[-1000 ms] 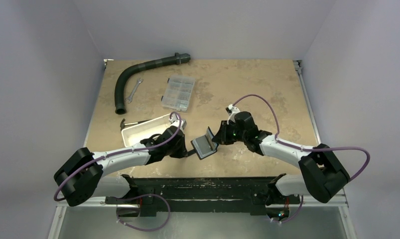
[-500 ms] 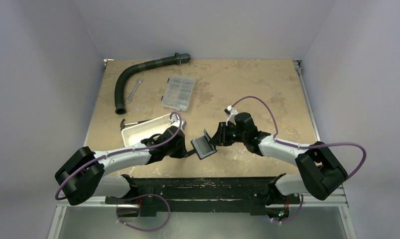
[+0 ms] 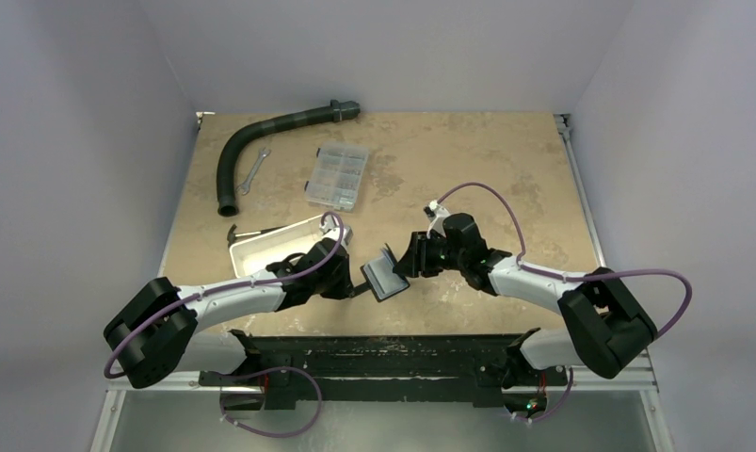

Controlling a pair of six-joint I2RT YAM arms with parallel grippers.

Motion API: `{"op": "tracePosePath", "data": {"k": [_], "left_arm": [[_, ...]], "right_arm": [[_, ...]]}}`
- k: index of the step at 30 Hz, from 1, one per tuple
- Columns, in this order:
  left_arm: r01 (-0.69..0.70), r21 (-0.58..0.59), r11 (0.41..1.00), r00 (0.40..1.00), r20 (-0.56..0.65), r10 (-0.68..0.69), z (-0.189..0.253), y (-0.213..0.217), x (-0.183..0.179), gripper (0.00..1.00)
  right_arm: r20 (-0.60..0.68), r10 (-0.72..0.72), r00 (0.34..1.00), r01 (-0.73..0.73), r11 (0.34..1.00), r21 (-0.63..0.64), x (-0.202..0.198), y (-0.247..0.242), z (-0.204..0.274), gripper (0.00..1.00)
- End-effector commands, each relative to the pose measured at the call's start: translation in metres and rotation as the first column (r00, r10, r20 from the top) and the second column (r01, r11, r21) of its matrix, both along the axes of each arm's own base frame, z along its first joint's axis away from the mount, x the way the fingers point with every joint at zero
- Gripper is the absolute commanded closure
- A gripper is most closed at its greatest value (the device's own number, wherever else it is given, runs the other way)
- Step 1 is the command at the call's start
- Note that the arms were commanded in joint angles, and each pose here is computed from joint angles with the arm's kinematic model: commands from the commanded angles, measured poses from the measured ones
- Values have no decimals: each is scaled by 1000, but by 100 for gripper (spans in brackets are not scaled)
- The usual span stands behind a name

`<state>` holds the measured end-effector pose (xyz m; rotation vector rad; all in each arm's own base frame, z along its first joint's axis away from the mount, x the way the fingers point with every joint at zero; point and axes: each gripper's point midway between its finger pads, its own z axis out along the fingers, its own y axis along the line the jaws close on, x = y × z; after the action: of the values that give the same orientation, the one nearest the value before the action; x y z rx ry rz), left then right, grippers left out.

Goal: Put the credit cards into the card holder
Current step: Open the card holder at the center of the board.

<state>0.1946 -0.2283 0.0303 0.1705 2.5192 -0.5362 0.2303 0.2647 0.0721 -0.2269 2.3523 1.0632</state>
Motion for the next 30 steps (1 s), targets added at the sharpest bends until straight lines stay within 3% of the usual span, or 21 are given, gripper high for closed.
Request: {"op": "tracePosePath", "data": {"k": [1, 6, 9, 12, 16, 21, 24, 27, 30], "left_arm": [[29, -28, 999, 999, 37, -28, 10, -8, 6, 100], [29, -31, 999, 999, 38, -27, 11, -8, 6, 100], [29, -37, 999, 999, 42, -27, 15, -9, 7, 100], [31, -34, 999, 998, 46, -30, 16, -9, 7, 100], [31, -36, 999, 998, 47, -30, 16, -10, 8, 100], [38, -37, 999, 998, 49, -37, 18, -14, 11, 100], [42, -34, 999, 998, 50, -40, 19, -14, 12, 100], [45, -24, 999, 998, 49, -44, 19, -13, 11, 100], [43, -20, 999, 998, 48, -42, 19, -13, 12, 100]], "right_arm": [[10, 8, 1000, -8, 1000, 1, 1, 1, -1, 57], [12, -19, 1000, 19, 999, -34, 4, -4, -7, 59], [9, -123, 992, 123, 982, -147, 15, -24, -19, 62], [40, -263, 964, 262, 917, -302, 26, -57, -28, 58], [109, -366, 924, 379, 844, -380, 33, -86, -20, 48], [132, -401, 907, 411, 768, -492, 37, -106, -28, 46], [137, -364, 921, 380, 767, -517, 40, -103, -25, 40], [251, -255, 934, 349, 805, -480, 39, -77, 11, 29], [314, -86, 945, 221, 879, -423, 30, -35, 41, 21]]}}
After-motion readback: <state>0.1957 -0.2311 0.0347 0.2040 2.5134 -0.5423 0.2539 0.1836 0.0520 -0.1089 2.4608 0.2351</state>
